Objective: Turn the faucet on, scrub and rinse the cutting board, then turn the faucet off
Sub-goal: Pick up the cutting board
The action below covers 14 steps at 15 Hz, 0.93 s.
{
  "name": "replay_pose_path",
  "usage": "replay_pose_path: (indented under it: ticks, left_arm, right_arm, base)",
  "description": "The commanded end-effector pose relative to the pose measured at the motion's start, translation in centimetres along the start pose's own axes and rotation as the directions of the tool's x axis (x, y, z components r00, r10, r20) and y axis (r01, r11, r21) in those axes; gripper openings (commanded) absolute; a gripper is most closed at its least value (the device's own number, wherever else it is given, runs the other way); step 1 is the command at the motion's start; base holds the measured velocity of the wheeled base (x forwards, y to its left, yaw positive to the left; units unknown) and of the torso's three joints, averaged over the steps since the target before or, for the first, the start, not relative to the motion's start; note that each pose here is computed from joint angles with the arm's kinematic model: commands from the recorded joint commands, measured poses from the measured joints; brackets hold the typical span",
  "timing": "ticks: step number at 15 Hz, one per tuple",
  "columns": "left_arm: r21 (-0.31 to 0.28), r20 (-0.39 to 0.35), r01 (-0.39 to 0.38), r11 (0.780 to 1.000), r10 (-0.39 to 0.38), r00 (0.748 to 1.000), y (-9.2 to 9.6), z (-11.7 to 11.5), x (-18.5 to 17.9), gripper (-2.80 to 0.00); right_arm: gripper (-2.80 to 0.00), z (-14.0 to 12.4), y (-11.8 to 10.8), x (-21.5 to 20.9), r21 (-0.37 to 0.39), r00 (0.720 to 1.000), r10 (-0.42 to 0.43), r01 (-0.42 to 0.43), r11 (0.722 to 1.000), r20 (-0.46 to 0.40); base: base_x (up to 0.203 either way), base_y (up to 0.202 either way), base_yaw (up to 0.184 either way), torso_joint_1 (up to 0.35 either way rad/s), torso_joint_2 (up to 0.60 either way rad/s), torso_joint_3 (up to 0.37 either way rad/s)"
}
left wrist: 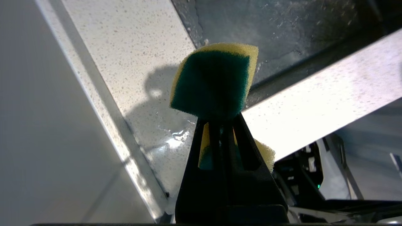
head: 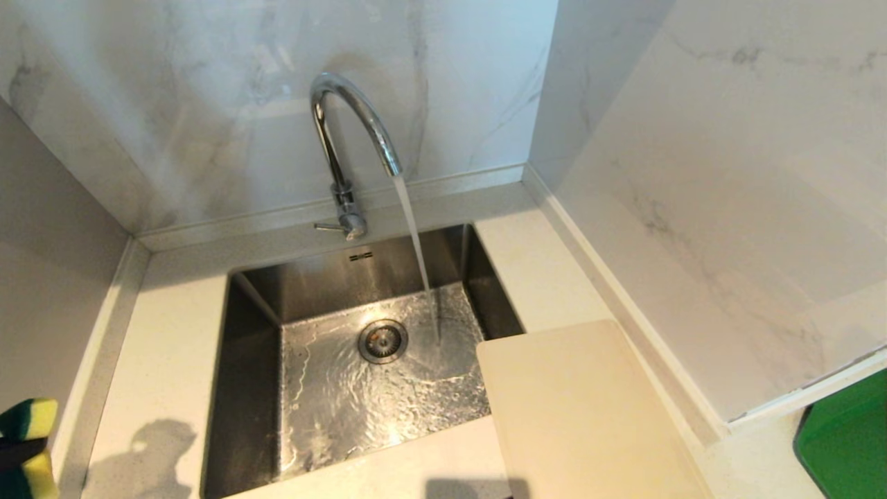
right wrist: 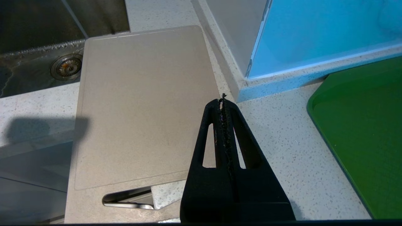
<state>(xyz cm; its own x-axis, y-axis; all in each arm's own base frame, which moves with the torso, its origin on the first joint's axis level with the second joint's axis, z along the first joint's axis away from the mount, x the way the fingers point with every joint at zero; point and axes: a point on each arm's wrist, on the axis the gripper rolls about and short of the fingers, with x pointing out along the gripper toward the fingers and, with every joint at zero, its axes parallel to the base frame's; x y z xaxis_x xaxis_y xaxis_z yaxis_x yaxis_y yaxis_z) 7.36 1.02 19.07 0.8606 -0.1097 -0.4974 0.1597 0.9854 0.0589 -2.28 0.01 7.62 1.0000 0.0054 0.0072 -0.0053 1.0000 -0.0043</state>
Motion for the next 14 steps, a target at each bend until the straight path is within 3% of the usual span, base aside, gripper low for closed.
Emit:
replay_pose_path:
  ticks: [1,5,8,11,14]
  left_arm:
    - [0.018,0.157,-0.042,0.999,0.039,0.987,-1.8,-1.6,-4.2,-2.8]
    - [-0.093,0.24,-0.053,0.994,0.075,0.968,-3.5,-5.1,-7.0,-2.8]
    - [-0.105,0.207,-0.032,0.994,0.054,0.977,-4.1,-8.4,-6.0,-2.8]
    - [-0.088,0.184,0.123,0.989,-0.105,0.977,-4.4,-9.3,-5.2,-2.8]
    - [-0.074,0.173,0.175,0.982,-0.16,0.972,-4.2,-9.6,-4.7,-2.8]
  right_arm:
    - [-2.8,0.0,0.0,0.0,0.0,1.0,0.001,-0.001,1.0,0.0]
    - [-2.8,0.0,0.0,0.0,0.0,1.0,0.001,-0.001,1.0,0.0]
    - [-2.8,0.0,0.0,0.0,0.0,1.0,0.001,-0.001,1.0,0.0]
    - [-2.8,0.0,0.0,0.0,-0.002,1.0,0.001,-0.001,1.0,0.0]
    - [-2.8,0.0,0.0,0.0,-0.003,1.0,0.001,-0.001,1.0,0.001]
  base:
    - [0.0,0.0,0.0,0.0,0.0,0.0]
    - [0.0,0.0,0.0,0.0,0.0,0.0]
    - [0.0,0.0,0.0,0.0,0.0,0.0]
    - [0.0,0.0,0.0,0.0,0.0,0.0]
    - [0.0,0.0,0.0,0.0,0.0,0.0]
